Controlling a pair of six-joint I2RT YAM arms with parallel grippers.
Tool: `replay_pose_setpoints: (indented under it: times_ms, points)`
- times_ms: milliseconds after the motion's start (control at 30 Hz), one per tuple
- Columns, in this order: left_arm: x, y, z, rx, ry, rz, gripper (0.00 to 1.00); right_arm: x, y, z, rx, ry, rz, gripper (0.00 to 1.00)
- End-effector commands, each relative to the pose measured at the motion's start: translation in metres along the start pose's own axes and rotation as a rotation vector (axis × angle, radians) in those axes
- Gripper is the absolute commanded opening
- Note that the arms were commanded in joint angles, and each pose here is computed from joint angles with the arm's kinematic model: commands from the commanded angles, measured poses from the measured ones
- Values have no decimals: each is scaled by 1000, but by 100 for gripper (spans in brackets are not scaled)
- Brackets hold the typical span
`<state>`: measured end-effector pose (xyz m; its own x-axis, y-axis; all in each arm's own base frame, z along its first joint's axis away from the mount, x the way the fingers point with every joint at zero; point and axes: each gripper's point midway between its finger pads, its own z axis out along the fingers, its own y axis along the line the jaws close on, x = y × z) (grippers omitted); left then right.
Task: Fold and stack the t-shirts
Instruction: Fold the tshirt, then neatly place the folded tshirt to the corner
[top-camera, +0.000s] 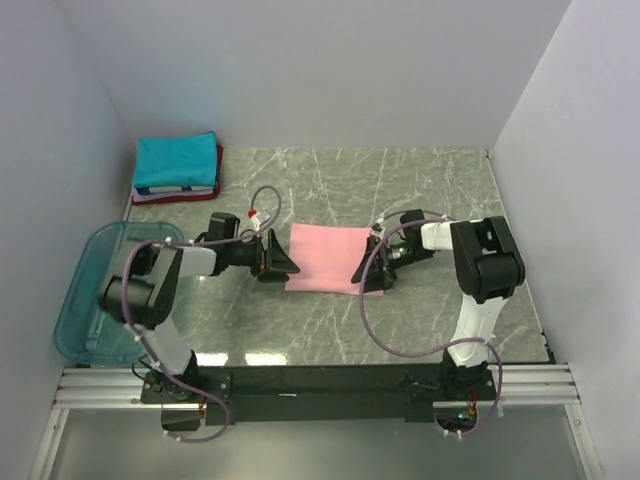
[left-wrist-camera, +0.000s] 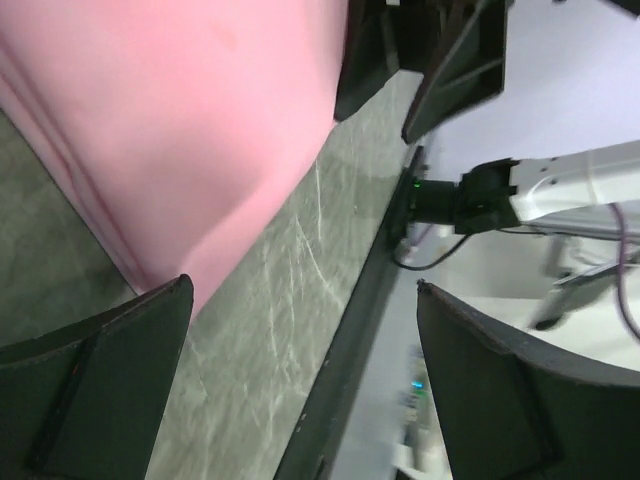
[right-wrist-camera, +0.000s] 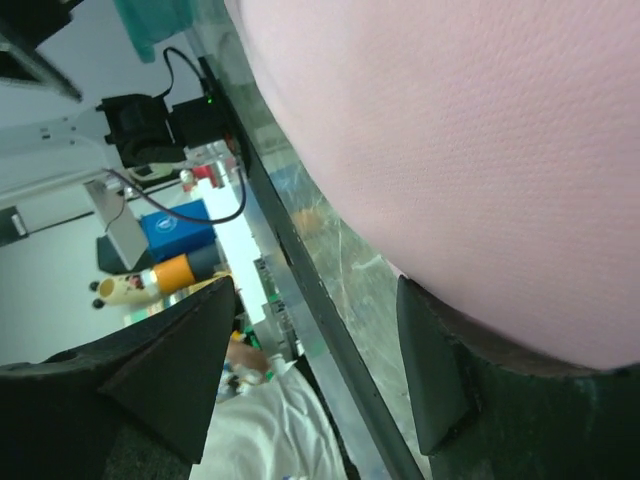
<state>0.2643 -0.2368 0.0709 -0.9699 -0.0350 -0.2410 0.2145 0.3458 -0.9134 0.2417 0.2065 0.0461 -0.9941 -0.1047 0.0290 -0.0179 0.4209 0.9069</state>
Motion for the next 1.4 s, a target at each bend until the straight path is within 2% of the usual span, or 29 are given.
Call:
replay_pose_setpoints:
  times_ms: [0,33,100,133,167,233,267,300,333,367,433,467,500,533,567,667,867,1067,1367]
  points:
    - [-27,-27,-29,-76,-78,255,99,-19,41,-25,36,-60,-187,71]
    - [-49,-40,-41,-122,-150,332,99,-29,56,-29,40,-89,-245,71]
    - [-69,-47,-66,-184,-223,338,99,-31,78,-28,92,-107,-365,68]
    - [-94,-63,-83,-228,-302,409,100,-39,88,-30,129,-130,-424,67]
    - [-107,-64,-101,-272,-358,404,99,-47,88,-32,236,-174,-485,66]
    - [-136,-84,-129,-334,-461,452,99,-54,102,-22,331,-201,-605,63]
    - [-153,-79,-147,-421,-521,445,99,-66,98,-26,448,-246,-655,62]
    - [-153,-76,-155,-475,-514,426,99,-70,101,-23,494,-257,-714,61]
    - [-170,-87,-169,-521,-548,478,99,-68,114,-8,529,-250,-788,61]
    - [-179,-79,-191,-586,-598,458,100,-72,114,-1,569,-245,-832,60]
    - [-187,-79,-208,-611,-617,456,99,-83,121,8,689,-270,-896,54]
    - [-190,-75,-221,-628,-636,439,99,-75,121,32,698,-218,-937,53]
    - [-191,-75,-228,-651,-634,448,99,-79,119,36,763,-221,-949,50]
    - [-193,-71,-232,-680,-635,442,99,-82,128,43,775,-228,-978,50]
    - [-194,-69,-236,-703,-640,442,99,-71,123,67,792,-174,-1015,49]
    - [-191,-63,-240,-727,-658,438,100,-60,119,101,856,-124,-1062,45]
    - [-179,-45,-237,-751,-660,390,99,-44,109,147,882,-31,-1124,44]
    - [-168,-34,-233,-761,-644,383,99,-31,93,171,901,47,-1136,41]
    - [-158,-19,-224,-739,-666,288,99,-28,61,181,956,103,-1120,36]
